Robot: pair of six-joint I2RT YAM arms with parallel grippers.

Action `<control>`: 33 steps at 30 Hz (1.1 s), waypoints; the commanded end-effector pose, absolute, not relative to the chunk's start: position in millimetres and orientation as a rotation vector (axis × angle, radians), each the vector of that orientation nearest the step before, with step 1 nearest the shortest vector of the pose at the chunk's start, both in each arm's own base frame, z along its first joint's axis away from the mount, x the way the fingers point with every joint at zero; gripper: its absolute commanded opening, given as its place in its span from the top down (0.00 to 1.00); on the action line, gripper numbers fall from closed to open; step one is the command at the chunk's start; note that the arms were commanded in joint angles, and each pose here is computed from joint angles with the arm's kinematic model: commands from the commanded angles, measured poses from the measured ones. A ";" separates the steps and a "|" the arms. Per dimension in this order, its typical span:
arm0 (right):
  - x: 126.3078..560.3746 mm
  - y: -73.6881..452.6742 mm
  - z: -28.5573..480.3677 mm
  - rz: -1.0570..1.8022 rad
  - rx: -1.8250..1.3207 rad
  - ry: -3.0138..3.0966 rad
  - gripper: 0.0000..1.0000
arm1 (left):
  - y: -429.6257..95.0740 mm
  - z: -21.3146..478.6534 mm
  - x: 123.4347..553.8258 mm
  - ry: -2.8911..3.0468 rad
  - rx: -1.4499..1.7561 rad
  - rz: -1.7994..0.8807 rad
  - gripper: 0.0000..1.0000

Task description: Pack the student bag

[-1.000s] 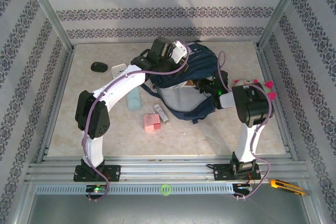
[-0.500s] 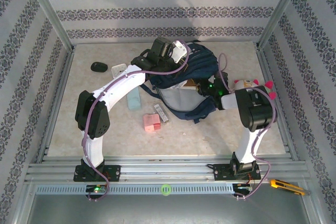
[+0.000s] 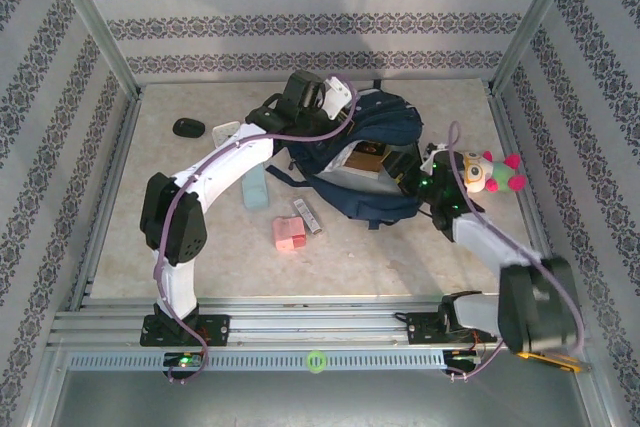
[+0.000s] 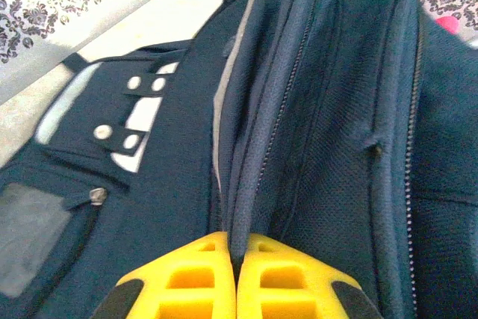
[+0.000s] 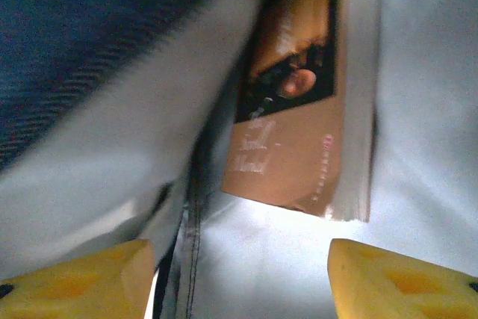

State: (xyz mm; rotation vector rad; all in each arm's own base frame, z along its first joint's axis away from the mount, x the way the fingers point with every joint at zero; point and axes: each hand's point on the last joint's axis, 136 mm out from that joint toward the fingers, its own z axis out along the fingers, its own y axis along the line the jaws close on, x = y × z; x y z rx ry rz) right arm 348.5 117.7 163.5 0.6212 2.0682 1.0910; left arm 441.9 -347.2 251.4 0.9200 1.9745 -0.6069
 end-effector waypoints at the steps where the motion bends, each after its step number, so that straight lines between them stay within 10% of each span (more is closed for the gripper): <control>1: 317.1 92.5 171.8 0.852 0.586 2.155 0.37 | -337.2 271.6 446.6 1.888 0.907 -0.586 1.00; 14: 313.0 128.1 195.0 1.044 0.421 2.164 0.54 | -341.0 241.0 436.9 1.905 0.905 -0.648 1.00; 20: 305.5 123.9 223.4 0.980 0.335 2.107 0.45 | -332.4 225.2 438.8 1.907 0.957 -0.535 1.00; 27: 287.4 131.9 255.3 0.832 0.072 2.156 0.42 | -331.2 221.5 405.8 1.957 1.015 -0.661 0.43; 33: 274.7 173.4 256.6 0.505 -0.475 2.207 0.41 | -281.3 262.8 415.9 2.008 0.714 -0.713 0.31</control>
